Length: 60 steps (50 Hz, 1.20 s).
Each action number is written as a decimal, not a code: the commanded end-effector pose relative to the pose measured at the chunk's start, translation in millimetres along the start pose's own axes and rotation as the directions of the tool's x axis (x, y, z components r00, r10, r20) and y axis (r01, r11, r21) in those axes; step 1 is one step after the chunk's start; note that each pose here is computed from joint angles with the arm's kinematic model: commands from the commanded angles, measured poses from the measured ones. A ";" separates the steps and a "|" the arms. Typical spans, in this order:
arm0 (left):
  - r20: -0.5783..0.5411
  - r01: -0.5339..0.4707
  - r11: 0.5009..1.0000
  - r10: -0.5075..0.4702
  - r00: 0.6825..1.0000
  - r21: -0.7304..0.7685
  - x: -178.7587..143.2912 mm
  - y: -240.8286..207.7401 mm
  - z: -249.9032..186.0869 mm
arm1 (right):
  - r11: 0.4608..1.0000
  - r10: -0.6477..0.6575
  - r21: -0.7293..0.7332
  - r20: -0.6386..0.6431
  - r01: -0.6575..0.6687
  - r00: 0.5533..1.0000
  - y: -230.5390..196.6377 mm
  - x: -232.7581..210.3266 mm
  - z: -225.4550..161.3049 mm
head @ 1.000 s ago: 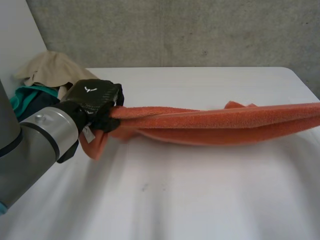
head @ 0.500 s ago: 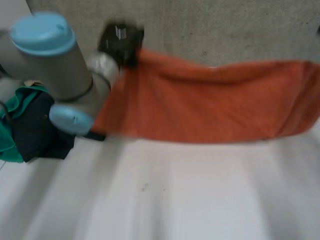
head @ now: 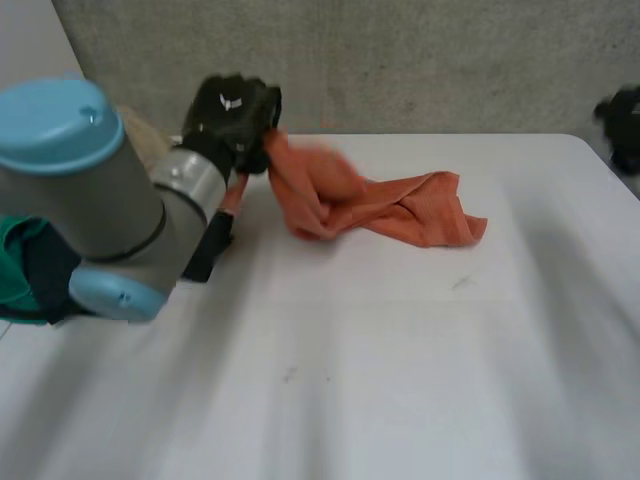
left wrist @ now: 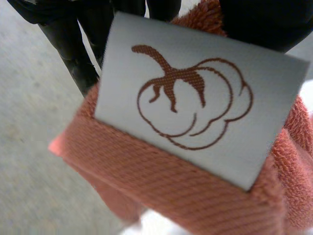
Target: Fold the laundry.
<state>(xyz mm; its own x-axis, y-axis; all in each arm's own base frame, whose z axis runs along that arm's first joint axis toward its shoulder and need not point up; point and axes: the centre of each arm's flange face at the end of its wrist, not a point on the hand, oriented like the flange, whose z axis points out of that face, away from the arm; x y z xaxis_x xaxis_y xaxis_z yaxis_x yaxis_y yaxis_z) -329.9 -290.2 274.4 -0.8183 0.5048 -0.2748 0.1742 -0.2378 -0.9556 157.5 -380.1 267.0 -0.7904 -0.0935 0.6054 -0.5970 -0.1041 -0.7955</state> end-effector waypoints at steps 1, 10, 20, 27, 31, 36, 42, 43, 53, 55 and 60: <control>-0.030 -0.002 1.000 0.003 1.000 0.027 9.3 -20.2 -26.3 | 0.975 0.196 -0.152 0.264 -0.160 0.944 22.3 -22.2 -17.8; -0.057 0.009 0.982 0.002 0.998 0.187 15.5 -94.1 -68.4 | 0.971 0.212 0.013 0.425 -0.240 0.880 -4.0 -28.9 11.0; -0.046 0.013 0.963 0.000 0.999 0.269 7.8 -127.0 -104.6 | 0.976 0.142 0.039 0.638 -0.216 0.757 -8.3 -138.5 4.6; -0.071 0.026 0.953 -0.005 0.997 0.302 14.1 -138.5 -121.8 | 0.973 0.076 0.095 0.725 -0.208 0.685 -15.2 -205.8 -15.4; -0.085 0.031 0.952 -0.006 0.996 0.303 17.8 -139.3 -126.4 | 0.968 0.056 0.124 0.742 -0.219 0.668 -17.4 -230.3 -23.8; -0.087 0.031 0.954 -0.005 0.996 0.298 18.2 -136.7 -128.8 | 0.962 0.045 0.140 0.762 -0.233 0.646 -22.3 -242.4 -32.2; -0.079 0.006 0.958 0.017 0.997 0.287 18.6 -131.9 -125.6 | 0.944 0.023 0.219 0.704 -0.247 0.710 -51.2 -210.5 -22.7; -0.076 -0.001 0.958 0.023 0.997 0.287 18.3 -131.5 -125.0 | 0.939 0.017 0.240 0.682 -0.246 0.731 -56.5 -199.8 -18.3; 0.040 -0.114 0.971 0.108 0.993 0.210 -9.9 -102.2 -96.9 | 0.961 0.070 0.229 0.332 -0.153 0.941 -66.8 -40.6 3.8; 0.047 -0.117 0.977 0.111 0.993 0.178 -12.4 -88.9 -88.3 | 0.966 0.078 0.209 0.334 -0.154 0.939 -68.8 -36.4 -8.5; 0.030 -0.106 0.992 0.104 0.994 0.075 -6.6 -39.3 -63.4 | 0.985 0.120 0.071 0.377 -0.158 0.918 -48.3 -51.1 -48.2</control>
<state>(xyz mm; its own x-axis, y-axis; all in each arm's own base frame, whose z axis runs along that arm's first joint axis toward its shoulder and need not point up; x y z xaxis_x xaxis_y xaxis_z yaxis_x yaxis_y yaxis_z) -289.3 -201.8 351.0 -0.8154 0.4421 -0.3738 0.1682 -0.4369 -0.8836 227.3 -360.2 296.0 -0.7405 -0.4322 0.5146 -0.4255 -0.2912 -0.8568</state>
